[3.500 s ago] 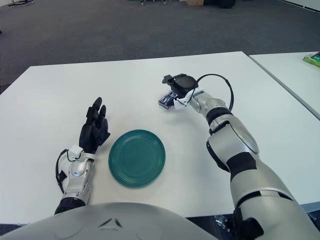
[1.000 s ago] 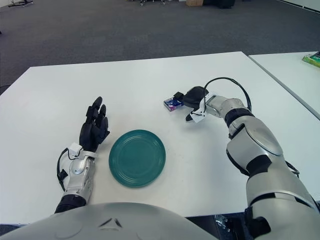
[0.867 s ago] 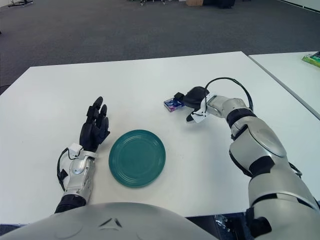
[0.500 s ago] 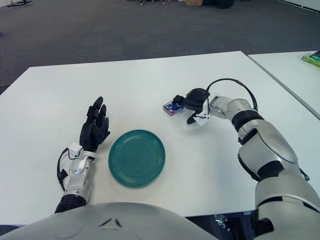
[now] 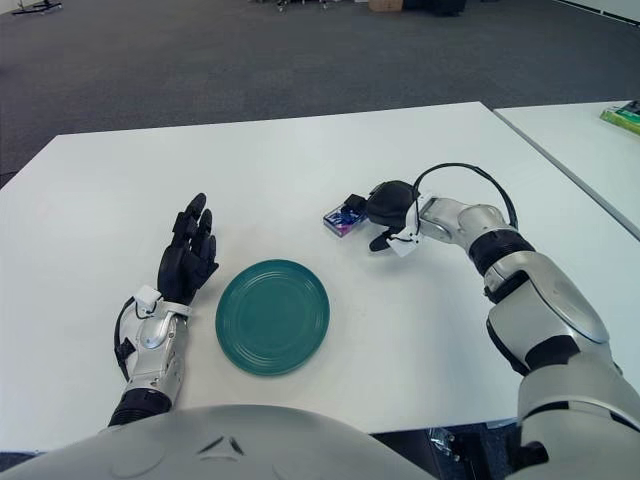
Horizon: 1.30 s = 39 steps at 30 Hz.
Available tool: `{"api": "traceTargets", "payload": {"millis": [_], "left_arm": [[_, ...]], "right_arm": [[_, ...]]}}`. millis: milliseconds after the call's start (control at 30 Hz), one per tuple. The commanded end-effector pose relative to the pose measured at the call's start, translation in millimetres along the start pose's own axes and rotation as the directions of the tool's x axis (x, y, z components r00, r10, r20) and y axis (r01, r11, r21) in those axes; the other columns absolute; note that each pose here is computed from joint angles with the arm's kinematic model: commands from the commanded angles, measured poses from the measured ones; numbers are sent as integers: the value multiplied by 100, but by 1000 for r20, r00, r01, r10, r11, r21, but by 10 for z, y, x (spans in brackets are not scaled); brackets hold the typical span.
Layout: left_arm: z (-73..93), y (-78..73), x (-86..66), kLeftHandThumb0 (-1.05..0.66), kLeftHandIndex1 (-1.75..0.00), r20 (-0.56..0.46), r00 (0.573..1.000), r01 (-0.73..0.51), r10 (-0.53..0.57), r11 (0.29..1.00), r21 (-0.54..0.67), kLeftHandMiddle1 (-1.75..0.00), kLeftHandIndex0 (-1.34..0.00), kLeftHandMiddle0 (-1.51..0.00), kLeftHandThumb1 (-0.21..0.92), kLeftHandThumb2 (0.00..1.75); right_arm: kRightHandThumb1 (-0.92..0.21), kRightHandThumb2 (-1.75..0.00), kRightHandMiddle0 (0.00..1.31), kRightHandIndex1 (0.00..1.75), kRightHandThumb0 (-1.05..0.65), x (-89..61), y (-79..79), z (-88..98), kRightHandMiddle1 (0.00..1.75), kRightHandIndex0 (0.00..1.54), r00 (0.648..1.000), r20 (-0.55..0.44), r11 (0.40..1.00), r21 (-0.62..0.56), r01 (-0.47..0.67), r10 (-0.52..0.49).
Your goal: Put the gum into the plate.
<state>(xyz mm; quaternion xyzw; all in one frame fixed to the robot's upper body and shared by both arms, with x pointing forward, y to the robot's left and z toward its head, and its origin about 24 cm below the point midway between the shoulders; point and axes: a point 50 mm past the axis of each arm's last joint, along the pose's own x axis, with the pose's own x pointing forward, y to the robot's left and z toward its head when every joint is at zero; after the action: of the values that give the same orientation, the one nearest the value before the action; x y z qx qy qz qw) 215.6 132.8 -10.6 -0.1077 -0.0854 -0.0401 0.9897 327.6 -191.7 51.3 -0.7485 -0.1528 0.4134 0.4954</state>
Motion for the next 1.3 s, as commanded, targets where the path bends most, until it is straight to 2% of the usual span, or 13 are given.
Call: {"api": "traceTargets", "payload": {"millis": [0,267,433,667,767,900,1067,1267], "left_arm": [[-284,-14,-302,-82,-38,-148,987,-81,68,993,-84,0,0,-9,92,44],[-282,-6,-301,-81,-42,-150,986,-87,72,991,-98,-1,0,-10,92,41],[-278,-8,-297,-81,-45,-143,985,-109,93,988,-107,-1,0,-12,92,43],[-280,-4,-289,-82,-50,-140,984,-126,111,987,-104,-2,0,-14,92,48],[-290,5,-284,-83,-53,-146,982,-134,118,985,-107,-2,0,-15,92,51],[-307,6,-279,-85,-55,-163,979,-138,119,984,-112,-2,0,-16,92,53],[-319,2,-276,-86,-47,-176,978,-125,111,990,-67,-1,0,-14,92,56],[-349,0,-271,-85,-42,-211,970,-141,122,987,-81,0,0,-13,92,59]], "right_arm": [[-92,-84,0,10,-76,-22,30,35,65,54,1000,15,1000,17,-5,5],[-92,-80,0,8,-74,-31,-8,-10,68,52,995,-46,994,70,88,-85],[-92,-77,0,4,-73,-34,-100,-70,73,46,974,-96,970,114,215,-205],[-92,-71,0,2,-72,-40,-152,-107,78,43,955,-126,945,155,287,-269],[-92,-69,0,2,-71,-71,-304,-174,79,43,939,-136,928,159,336,-317],[-92,-66,0,1,-71,-77,-353,-194,79,40,928,-141,920,150,363,-344],[-92,-63,0,0,-70,-72,-393,-224,74,33,917,-154,913,125,388,-368],[-92,-59,0,0,-69,-33,-406,-248,66,26,907,-169,908,102,406,-386]]}}
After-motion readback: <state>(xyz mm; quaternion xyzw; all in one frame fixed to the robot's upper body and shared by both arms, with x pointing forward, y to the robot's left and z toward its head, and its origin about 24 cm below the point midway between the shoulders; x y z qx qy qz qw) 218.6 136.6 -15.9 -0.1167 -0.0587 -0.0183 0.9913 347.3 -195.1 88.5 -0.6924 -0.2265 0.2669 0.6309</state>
